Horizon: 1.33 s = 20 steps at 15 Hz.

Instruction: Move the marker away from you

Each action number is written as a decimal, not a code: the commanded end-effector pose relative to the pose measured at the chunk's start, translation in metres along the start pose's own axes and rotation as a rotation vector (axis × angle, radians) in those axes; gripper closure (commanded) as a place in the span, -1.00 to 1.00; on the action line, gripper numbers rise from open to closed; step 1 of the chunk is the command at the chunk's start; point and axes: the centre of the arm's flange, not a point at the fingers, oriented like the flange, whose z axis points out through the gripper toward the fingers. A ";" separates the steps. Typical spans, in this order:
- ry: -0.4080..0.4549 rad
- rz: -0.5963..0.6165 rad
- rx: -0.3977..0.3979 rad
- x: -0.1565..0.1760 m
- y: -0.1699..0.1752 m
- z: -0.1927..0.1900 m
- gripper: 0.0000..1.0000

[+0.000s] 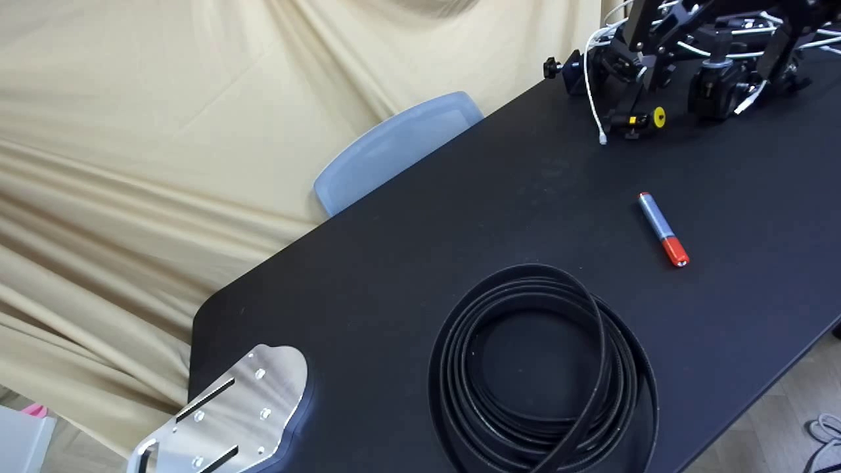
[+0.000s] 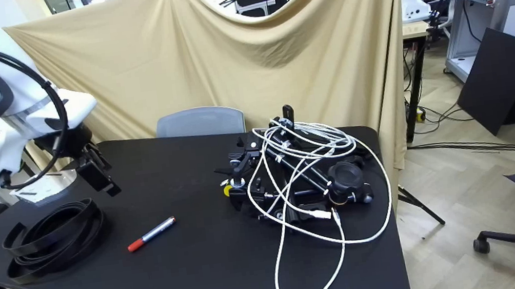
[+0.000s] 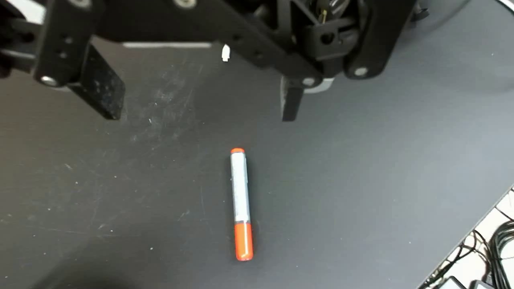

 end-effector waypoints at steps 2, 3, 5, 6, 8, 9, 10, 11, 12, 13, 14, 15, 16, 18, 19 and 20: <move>-0.034 0.035 -0.019 0.015 0.007 0.044 -1.00; -0.039 0.041 -0.021 0.016 0.009 0.052 -1.00; -0.043 0.057 -0.023 0.017 0.011 0.068 -1.00; -0.042 0.061 -0.024 0.018 0.013 0.076 -1.00; -0.041 0.074 -0.021 0.021 0.015 0.089 -1.00; -0.040 0.078 -0.019 0.022 0.016 0.097 -1.00; -0.039 0.084 -0.017 0.023 0.018 0.103 -1.00; -0.037 0.085 -0.017 0.024 0.019 0.109 -1.00; -0.037 0.089 -0.016 0.025 0.020 0.116 -1.00; -0.037 0.094 -0.017 0.025 0.021 0.121 -1.00; -0.041 0.096 -0.018 0.026 0.021 0.127 -1.00; -0.047 0.100 -0.019 0.026 0.022 0.133 -1.00; -0.053 0.103 -0.022 0.027 0.022 0.138 -1.00; -0.071 0.103 -0.033 0.027 0.021 0.149 -1.00; -0.079 0.101 -0.039 0.027 0.020 0.154 -1.00; -0.086 0.100 -0.044 0.028 0.019 0.158 -1.00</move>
